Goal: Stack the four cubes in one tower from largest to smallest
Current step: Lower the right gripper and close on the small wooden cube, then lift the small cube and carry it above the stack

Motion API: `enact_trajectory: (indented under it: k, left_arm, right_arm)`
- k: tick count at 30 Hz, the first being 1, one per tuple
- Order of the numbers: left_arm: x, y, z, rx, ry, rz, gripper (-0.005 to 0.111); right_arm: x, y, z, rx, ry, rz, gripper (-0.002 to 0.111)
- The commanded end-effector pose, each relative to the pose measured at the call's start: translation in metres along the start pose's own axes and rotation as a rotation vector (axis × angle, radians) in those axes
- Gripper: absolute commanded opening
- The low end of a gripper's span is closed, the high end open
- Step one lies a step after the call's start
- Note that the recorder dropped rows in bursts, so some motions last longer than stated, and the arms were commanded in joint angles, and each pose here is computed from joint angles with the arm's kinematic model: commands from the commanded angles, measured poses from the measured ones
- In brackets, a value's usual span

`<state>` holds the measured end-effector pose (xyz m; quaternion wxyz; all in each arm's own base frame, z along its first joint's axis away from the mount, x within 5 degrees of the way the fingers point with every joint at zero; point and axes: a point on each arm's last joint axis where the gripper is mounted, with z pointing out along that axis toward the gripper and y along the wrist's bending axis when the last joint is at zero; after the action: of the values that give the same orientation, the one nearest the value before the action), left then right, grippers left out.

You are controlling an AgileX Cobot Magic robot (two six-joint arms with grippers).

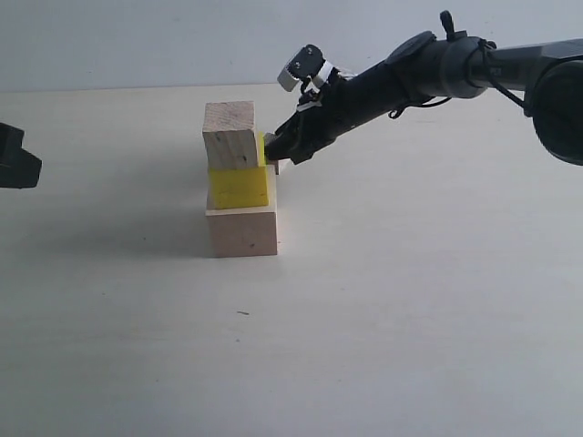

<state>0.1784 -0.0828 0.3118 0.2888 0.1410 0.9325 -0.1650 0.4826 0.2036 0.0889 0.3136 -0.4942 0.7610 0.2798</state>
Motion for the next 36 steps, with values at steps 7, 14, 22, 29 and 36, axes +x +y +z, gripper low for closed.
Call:
enact_trajectory:
  k: [7, 14, 22, 29, 36]
  left_arm:
    - [0.0, 0.001, 0.001, -0.004, -0.004, -0.009, 0.0]
    - [0.001, 0.001, 0.001, 0.0, 0.006, -0.012, 0.0]
    - [0.006, 0.0, 0.001, 0.006, 0.062, -0.013, 0.0]
    - [0.007, 0.0, 0.001, 0.007, 0.081, -0.013, 0.0]
    - [0.007, 0.0, 0.001, 0.007, 0.081, -0.011, 0.0]
  right_arm:
    - [-0.029, 0.002, -0.042, 0.101, 0.124, 0.012, 0.0]
    - [-0.058, 0.012, -0.083, 0.158, 0.177, -0.027, 0.0]
    - [-0.079, 0.023, -0.127, 0.082, 0.108, 0.008, 0.0]
    - [-0.07, 0.018, -0.157, -0.082, 0.005, 0.051, 0.0]
    - [-0.079, 0.021, -0.176, -0.071, -0.087, -0.05, 0.0]
